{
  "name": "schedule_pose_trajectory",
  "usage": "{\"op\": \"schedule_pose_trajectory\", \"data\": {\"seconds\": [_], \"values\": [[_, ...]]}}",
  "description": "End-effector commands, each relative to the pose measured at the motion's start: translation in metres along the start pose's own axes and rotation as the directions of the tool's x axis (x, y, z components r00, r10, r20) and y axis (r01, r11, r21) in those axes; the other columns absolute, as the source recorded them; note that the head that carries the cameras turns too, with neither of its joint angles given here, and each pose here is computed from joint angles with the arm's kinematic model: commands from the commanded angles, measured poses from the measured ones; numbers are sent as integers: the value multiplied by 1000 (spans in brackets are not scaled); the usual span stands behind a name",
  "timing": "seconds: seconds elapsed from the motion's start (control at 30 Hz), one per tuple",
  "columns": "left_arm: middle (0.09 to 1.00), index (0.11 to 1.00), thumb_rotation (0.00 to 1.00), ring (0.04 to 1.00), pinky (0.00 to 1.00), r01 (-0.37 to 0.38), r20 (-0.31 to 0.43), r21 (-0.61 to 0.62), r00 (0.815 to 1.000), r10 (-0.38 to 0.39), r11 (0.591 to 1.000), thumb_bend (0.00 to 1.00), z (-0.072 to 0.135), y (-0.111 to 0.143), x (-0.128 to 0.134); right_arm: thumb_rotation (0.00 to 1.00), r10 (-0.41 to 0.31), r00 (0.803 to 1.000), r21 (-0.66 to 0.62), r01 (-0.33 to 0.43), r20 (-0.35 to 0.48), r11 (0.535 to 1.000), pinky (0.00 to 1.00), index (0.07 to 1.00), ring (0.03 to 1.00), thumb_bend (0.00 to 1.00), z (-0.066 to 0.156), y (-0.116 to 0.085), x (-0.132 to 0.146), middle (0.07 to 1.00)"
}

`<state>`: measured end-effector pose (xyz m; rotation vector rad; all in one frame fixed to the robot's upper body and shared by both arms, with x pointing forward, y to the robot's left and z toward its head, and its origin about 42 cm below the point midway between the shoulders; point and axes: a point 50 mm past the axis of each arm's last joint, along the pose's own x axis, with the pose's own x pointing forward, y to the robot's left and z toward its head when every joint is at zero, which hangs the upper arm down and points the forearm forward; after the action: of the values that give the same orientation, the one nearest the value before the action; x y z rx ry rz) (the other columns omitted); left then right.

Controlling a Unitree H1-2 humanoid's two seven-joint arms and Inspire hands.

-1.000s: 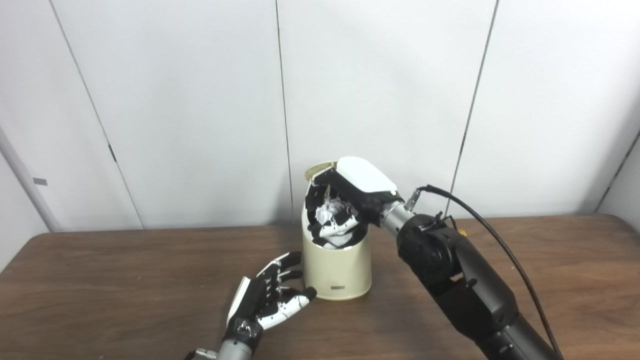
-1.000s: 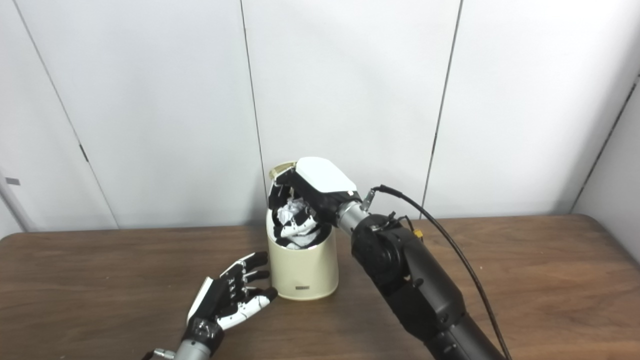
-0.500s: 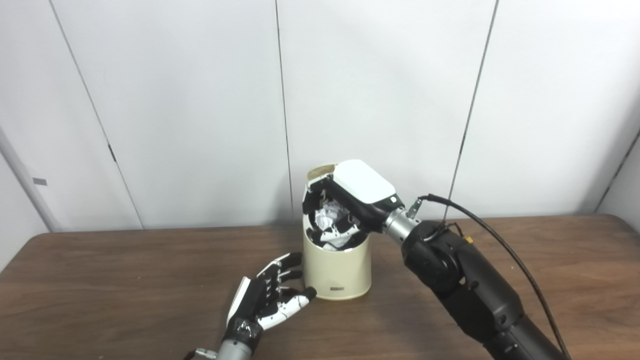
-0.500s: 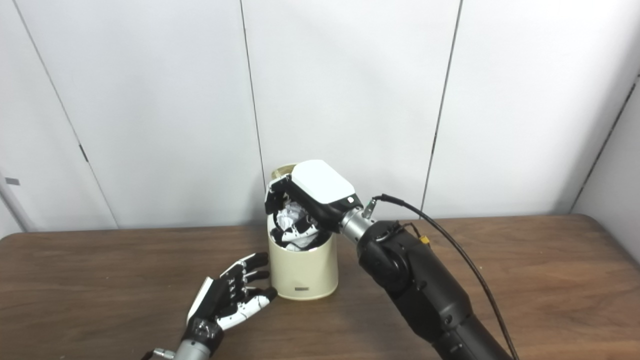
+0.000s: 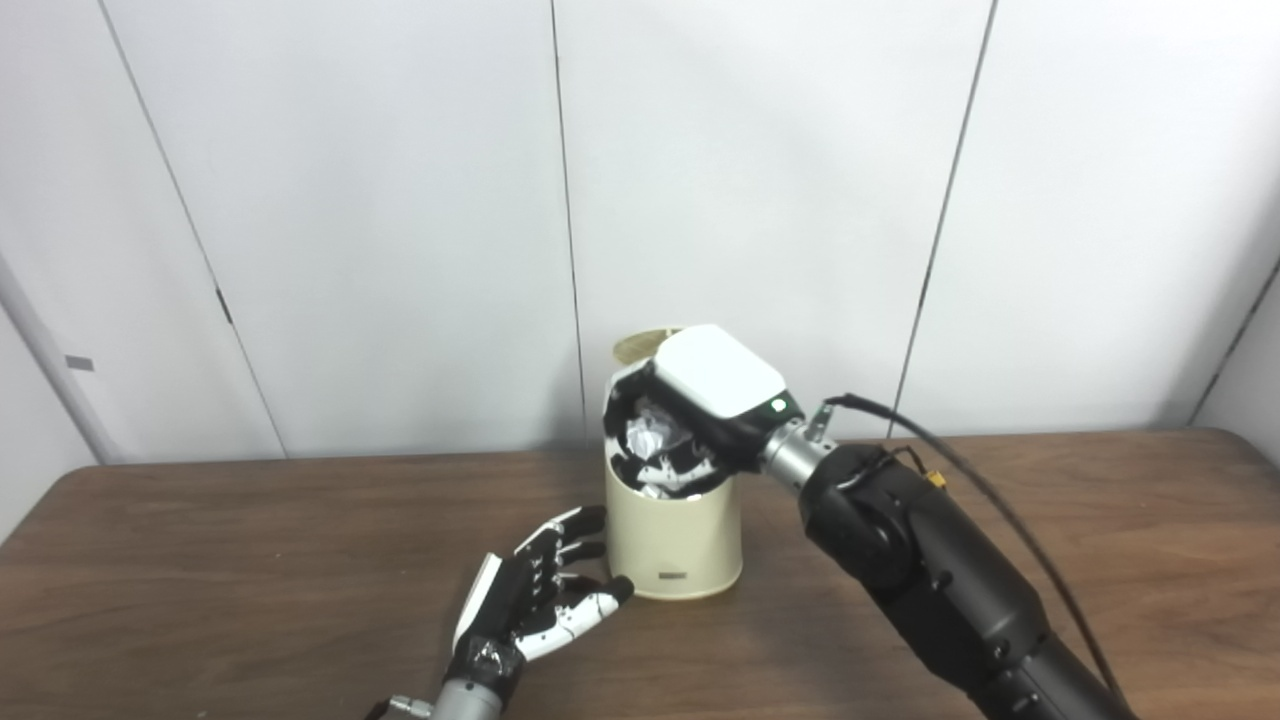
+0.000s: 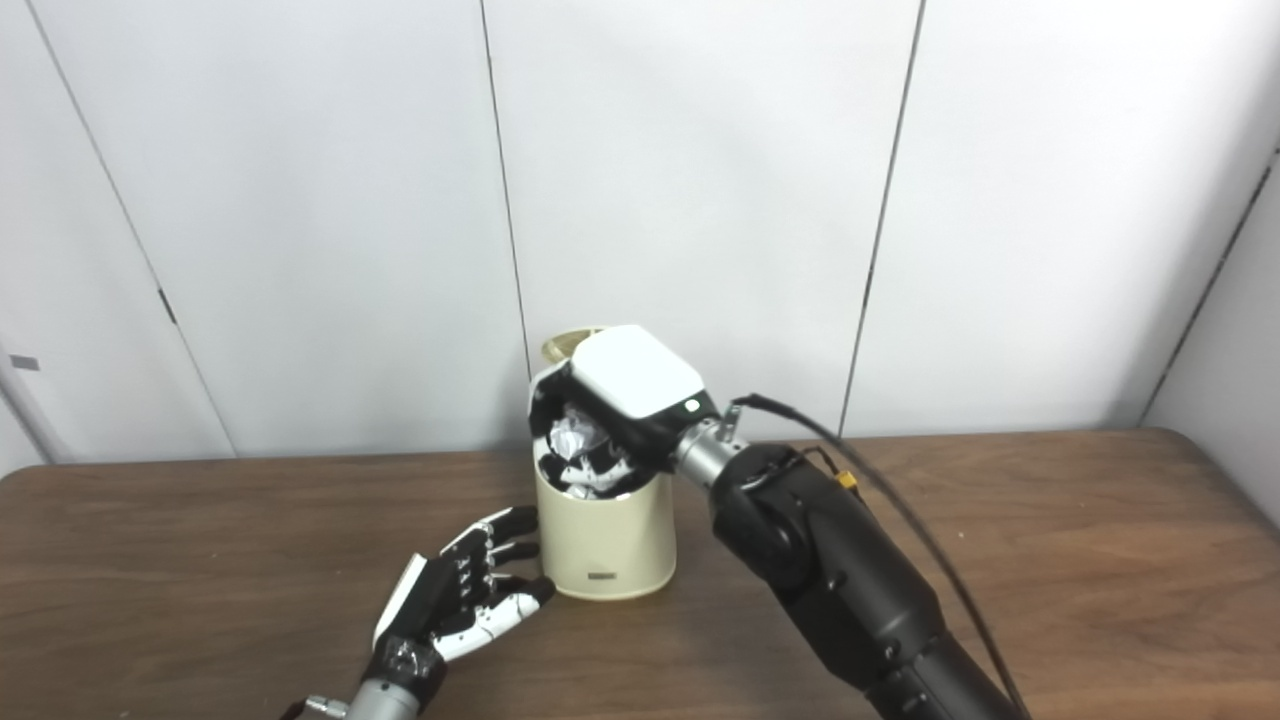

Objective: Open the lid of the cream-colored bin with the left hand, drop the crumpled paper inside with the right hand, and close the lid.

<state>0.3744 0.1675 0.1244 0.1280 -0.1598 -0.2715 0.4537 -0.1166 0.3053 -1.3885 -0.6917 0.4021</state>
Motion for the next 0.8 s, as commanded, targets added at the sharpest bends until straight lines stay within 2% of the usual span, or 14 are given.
{"op": "schedule_pose_trajectory", "data": {"seconds": [0.0, 0.1, 0.2, 0.3, 0.5, 0.6, 0.77], "values": [[856, 863, 287, 800, 667, 0, 78, 16, 997, -2, 1000, 696, 19, 2, 10, 67, -16, 999, -65, 14, -38, 998, 479, 650, 647, 816, -9, -20, 3, 754], [859, 864, 292, 802, 666, 1, 75, 15, 997, -2, 1000, 705, 19, 2, 10, 37, -20, 999, -71, 18, -29, 997, 528, 669, 684, 878, -8, -20, 3, 777], [860, 867, 302, 803, 672, 2, 74, 17, 997, -3, 1000, 707, 19, 2, 9, 28, -27, 999, -79, 25, -17, 997, 563, 667, 708, 873, -9, -20, 3, 780], [859, 867, 299, 806, 684, 1, 73, 12, 997, -2, 1000, 710, 19, 2, 9, 44, -15, 1000, -96, 13, -23, 995, 571, 683, 731, 876, -8, -20, 2, 788], [857, 866, 297, 805, 685, 2, 72, 13, 997, -3, 1000, 707, 19, 2, 10, 90, 8, 999, -138, -13, -34, 990, 699, 759, 843, 902, -7, -19, 1, 845], [857, 868, 298, 807, 688, 5, 75, 12, 997, -6, 1000, 705, 20, 2, 10, 89, -1, 999, -147, -4, -32, 989, 742, 762, 859, 906, -6, -20, 1, 848], [857, 865, 283, 804, 684, 4, 73, 11, 997, -4, 1000, 701, 20, 2, 10, 90, -1, 1000, -151, -4, -28, 988, 751, 763, 861, 888, -5, -21, 1, 851]]}}
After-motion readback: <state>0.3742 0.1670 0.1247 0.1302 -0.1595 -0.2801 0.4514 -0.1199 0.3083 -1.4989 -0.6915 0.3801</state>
